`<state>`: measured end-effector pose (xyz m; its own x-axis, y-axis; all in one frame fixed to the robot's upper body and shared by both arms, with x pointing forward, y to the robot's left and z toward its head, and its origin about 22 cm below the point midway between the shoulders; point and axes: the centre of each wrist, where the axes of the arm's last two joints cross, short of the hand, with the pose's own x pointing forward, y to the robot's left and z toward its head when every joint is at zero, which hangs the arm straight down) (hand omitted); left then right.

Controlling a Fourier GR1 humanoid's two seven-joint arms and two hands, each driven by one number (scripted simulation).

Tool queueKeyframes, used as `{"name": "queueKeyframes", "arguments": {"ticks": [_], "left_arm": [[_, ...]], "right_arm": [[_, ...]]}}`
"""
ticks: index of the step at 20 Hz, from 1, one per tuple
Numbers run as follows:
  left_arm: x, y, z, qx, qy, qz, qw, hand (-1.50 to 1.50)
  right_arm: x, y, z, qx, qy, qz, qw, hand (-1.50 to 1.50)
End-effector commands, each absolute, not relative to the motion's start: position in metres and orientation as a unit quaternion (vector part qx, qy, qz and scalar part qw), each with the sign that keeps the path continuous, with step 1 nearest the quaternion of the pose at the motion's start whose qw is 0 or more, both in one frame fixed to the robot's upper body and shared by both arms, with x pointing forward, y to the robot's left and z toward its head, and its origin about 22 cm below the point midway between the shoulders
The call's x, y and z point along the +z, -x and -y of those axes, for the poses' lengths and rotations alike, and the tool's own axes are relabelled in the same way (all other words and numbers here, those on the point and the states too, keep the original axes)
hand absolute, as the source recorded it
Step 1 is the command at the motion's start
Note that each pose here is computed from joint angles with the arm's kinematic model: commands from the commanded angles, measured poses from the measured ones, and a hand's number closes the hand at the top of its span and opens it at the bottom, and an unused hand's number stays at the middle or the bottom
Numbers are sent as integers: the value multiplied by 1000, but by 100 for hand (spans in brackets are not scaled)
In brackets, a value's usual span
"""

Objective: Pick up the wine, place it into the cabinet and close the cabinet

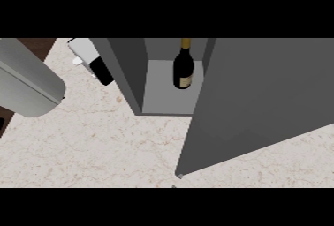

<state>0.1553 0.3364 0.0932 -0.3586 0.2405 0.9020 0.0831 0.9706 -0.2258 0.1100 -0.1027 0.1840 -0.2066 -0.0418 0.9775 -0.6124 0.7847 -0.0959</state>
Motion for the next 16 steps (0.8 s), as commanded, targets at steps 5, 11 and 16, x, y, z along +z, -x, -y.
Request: {"name": "queueKeyframes", "arguments": {"ticks": [5,11,16], "left_arm": [[99,-172,-330,77,115,826,547,-150],[104,-175,-325,76,125,817,557,-150],[85,-180,-314,82,118,822,551,-150]], "right_arm": [[196,-122,49,262,-254,743,560,150],[216,-152,35,255,-260,740,565,150],[247,-185,5,247,-250,752,558,150]]}}
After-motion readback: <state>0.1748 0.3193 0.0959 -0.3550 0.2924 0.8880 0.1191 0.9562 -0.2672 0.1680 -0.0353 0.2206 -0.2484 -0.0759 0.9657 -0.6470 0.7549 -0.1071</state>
